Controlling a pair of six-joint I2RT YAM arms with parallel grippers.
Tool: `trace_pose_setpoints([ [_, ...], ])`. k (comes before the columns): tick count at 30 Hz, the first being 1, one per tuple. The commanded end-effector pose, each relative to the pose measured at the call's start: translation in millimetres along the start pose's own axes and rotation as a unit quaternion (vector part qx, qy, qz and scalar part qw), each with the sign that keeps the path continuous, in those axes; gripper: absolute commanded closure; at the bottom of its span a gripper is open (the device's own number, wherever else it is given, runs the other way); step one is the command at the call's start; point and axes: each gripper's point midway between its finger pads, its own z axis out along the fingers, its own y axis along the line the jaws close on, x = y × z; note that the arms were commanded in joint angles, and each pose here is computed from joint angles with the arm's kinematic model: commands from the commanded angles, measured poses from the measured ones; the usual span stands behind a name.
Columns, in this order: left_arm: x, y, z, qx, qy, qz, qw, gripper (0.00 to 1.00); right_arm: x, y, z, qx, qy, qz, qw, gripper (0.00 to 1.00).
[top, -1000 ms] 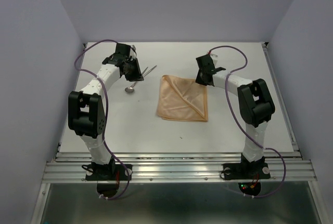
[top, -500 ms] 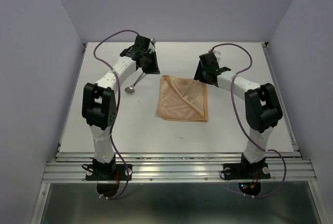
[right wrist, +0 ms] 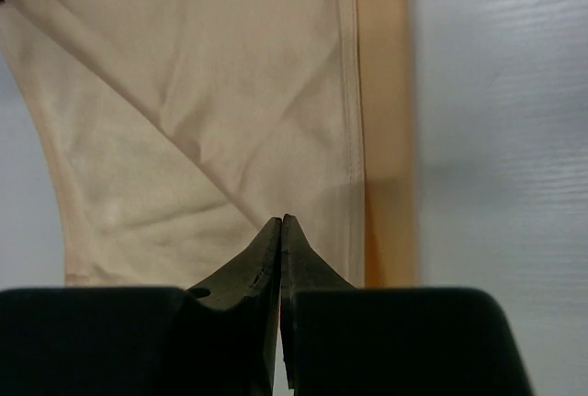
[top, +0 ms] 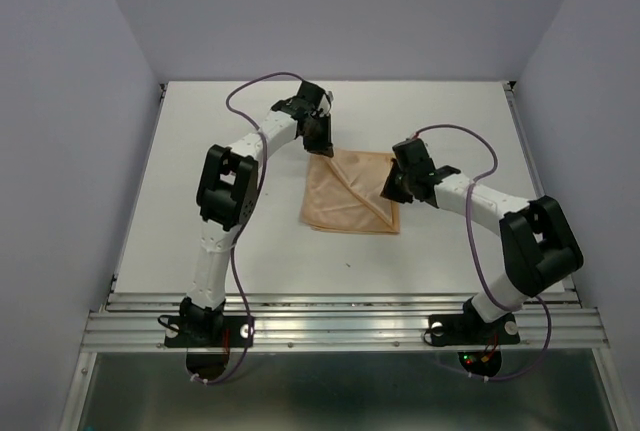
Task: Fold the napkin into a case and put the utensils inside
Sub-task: Smooth out the upper triangle-folded napkin at the center of the board.
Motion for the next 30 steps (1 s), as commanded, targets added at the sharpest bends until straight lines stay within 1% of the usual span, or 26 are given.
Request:
trace_pose_setpoints([
  [1, -22, -11, -7, 0.02, -0.022, 0.016, 0.999, 0.83, 24, 9, -9, -0.028, 0.028, 0.016, 0.999, 0.94],
  [4, -20, -6, 1, 0.013, -0.018, 0.016, 1.0, 0.83, 32, 0, -5, -0.015, 0.033, 0.025, 0.999, 0.94],
  [9, -11, 6, 16, -0.002, -0.004, 0.015, 1.0, 0.83, 53, -26, 9, 0.03, 0.048, 0.03, 0.998, 0.94],
  [13, -6, 11, 19, -0.01, 0.003, 0.014, 1.0, 0.83, 59, -33, 15, 0.04, 0.056, 0.025, 0.997, 0.95],
  [18, -16, 3, 5, -0.005, -0.014, 0.017, 1.0, 0.83, 44, -23, 6, 0.025, 0.035, 0.023, 0.999, 0.95],
  [21, -27, -5, -11, -0.001, -0.032, 0.022, 0.999, 0.83, 30, -13, -5, 0.011, 0.015, 0.021, 1.0, 0.95],
  [26, -38, -1, -22, -0.016, -0.052, 0.023, 0.998, 0.83, 14, 4, -14, -0.007, -0.001, 0.014, 1.0, 0.95],
  [30, -39, 9, -17, -0.024, -0.048, 0.017, 0.998, 0.83, 4, 13, -12, -0.011, -0.01, 0.012, 1.0, 0.95],
])
